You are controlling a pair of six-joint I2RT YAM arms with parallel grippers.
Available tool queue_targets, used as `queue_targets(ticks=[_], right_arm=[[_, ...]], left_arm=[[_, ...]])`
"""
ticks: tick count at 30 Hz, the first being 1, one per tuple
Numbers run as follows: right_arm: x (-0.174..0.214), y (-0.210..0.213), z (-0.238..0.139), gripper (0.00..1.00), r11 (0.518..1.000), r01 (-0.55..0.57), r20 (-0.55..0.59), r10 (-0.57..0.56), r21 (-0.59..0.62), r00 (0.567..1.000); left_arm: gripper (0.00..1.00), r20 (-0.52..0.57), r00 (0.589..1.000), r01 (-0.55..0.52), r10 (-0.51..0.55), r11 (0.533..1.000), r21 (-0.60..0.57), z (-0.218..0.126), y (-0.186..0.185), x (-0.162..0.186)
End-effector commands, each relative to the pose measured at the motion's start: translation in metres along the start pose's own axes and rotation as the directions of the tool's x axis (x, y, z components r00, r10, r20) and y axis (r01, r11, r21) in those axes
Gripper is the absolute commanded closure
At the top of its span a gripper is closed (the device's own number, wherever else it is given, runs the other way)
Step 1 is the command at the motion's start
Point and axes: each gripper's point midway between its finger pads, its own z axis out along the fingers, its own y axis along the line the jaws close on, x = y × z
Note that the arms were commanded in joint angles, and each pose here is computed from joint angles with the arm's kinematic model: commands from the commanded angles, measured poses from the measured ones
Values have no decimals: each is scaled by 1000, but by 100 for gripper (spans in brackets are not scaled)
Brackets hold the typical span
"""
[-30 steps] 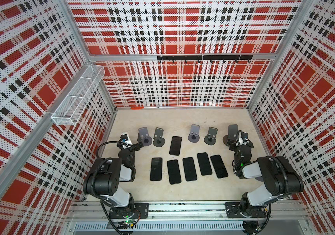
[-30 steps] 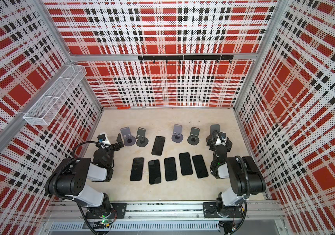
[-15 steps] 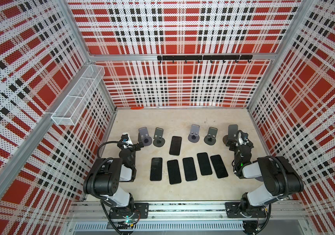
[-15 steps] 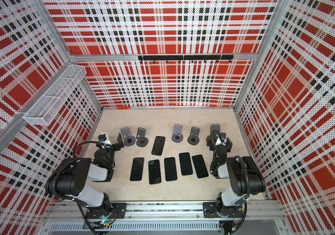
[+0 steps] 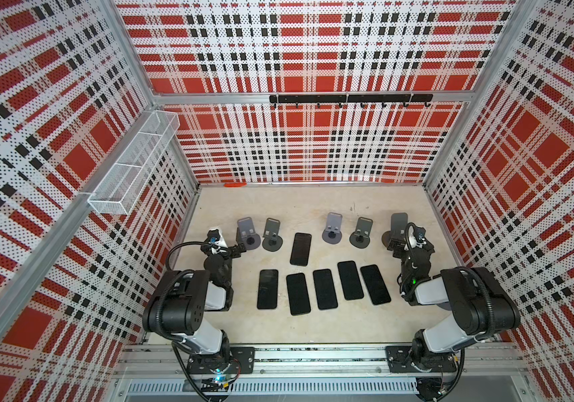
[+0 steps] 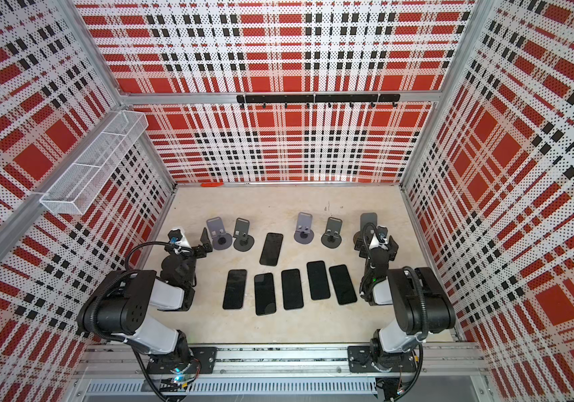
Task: Remove the phone from the phone stand
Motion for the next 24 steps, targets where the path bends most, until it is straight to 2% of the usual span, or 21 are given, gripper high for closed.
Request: queue_targets(ticks=[1, 3, 5, 7, 24], right_arm=[[-8, 19, -7, 0, 983, 0, 47, 9, -185, 999], [-7, 37, -8, 0, 948, 26, 41, -14, -318, 999], [-3, 44, -3, 0, 933, 26, 1, -28, -359, 1000], [-6, 44, -5, 0, 930, 29, 25, -21, -368, 999], [-3, 41, -1, 0, 938, 27, 7, -26, -344, 1000]], left_arm=[[2, 10, 1000, -1, 2, 1000, -2, -1, 2, -3], [2, 9, 1000, -2, 2, 1000, -3, -1, 2, -3], [2, 10, 1000, -1, 1, 1000, -4, -1, 2, -3], [2, 10, 1000, -1, 2, 1000, -4, -1, 2, -3], [2, 10, 1000, -9, 9, 1000, 5, -1, -1, -3]])
